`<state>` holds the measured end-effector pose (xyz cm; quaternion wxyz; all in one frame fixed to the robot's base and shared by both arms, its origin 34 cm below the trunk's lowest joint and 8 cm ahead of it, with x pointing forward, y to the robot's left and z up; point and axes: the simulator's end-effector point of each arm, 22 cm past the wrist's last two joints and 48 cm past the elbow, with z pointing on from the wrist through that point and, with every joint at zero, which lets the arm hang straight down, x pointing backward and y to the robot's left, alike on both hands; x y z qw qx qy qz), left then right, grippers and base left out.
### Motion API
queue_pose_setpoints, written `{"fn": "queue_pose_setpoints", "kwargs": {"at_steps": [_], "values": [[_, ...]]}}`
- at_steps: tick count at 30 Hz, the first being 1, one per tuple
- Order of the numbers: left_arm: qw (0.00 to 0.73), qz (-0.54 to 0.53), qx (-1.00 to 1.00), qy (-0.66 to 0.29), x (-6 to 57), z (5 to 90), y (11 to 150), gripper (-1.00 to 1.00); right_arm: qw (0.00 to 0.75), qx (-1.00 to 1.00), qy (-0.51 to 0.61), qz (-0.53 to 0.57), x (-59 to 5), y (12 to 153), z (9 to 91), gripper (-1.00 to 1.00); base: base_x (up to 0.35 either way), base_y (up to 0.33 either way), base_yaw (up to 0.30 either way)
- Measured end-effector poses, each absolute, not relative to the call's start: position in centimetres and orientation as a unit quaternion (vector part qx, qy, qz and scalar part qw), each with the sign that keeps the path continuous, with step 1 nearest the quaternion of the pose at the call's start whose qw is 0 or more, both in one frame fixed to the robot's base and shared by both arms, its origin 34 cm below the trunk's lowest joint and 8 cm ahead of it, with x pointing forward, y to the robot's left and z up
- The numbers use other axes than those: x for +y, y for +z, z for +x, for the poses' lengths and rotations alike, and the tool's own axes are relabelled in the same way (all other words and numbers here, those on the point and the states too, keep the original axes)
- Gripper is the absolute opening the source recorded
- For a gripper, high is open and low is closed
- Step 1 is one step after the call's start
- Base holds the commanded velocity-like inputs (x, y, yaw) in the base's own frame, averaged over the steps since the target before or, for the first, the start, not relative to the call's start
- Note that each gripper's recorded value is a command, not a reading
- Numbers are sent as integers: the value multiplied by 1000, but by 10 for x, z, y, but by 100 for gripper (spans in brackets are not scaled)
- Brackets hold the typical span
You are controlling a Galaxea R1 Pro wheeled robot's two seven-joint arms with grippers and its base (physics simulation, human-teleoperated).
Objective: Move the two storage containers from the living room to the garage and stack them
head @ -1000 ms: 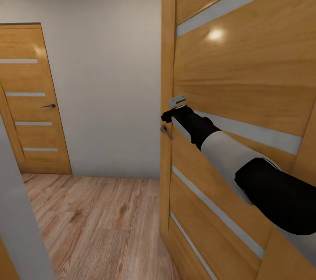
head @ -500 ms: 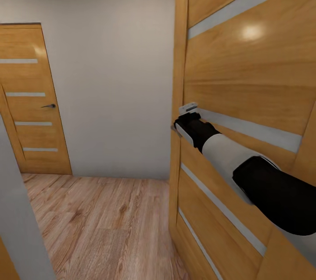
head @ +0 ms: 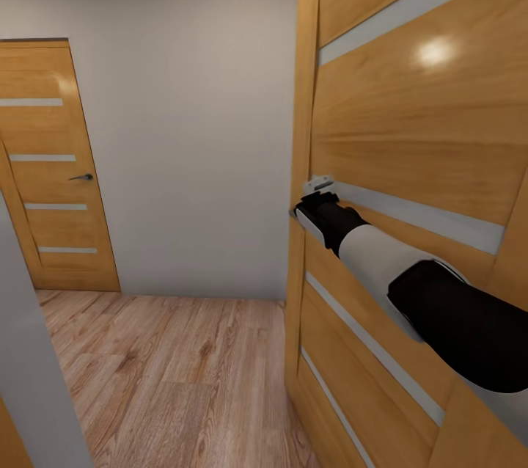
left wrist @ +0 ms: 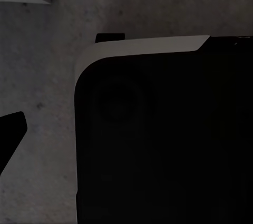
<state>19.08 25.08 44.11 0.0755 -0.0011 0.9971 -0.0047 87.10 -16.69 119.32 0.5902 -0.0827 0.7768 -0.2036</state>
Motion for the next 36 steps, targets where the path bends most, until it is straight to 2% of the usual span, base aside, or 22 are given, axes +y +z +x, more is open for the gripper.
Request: {"fn": "queue_pose_setpoints", "kwargs": {"at_steps": [14, 23, 29, 36], "values": [[75, -2, 997, -5, 251, 191, 441, 100, 583, 780, -211, -80, -174, 1188, 871, 100, 0, 0, 0], [76, -2, 997, -5, 250, 191, 441, 100, 615, 762, -180, -96, -143, 1217, 869, 100, 0, 0, 0], [76, -1, 997, -6, 249, 191, 441, 100, 587, 787, -144, -124, -125, 1151, 867, 100, 0, 0, 0], [76, -2, 997, -6, 249, 191, 441, 100, 569, 799, -152, -121, -137, 1112, 866, 100, 0, 0, 0]]}}
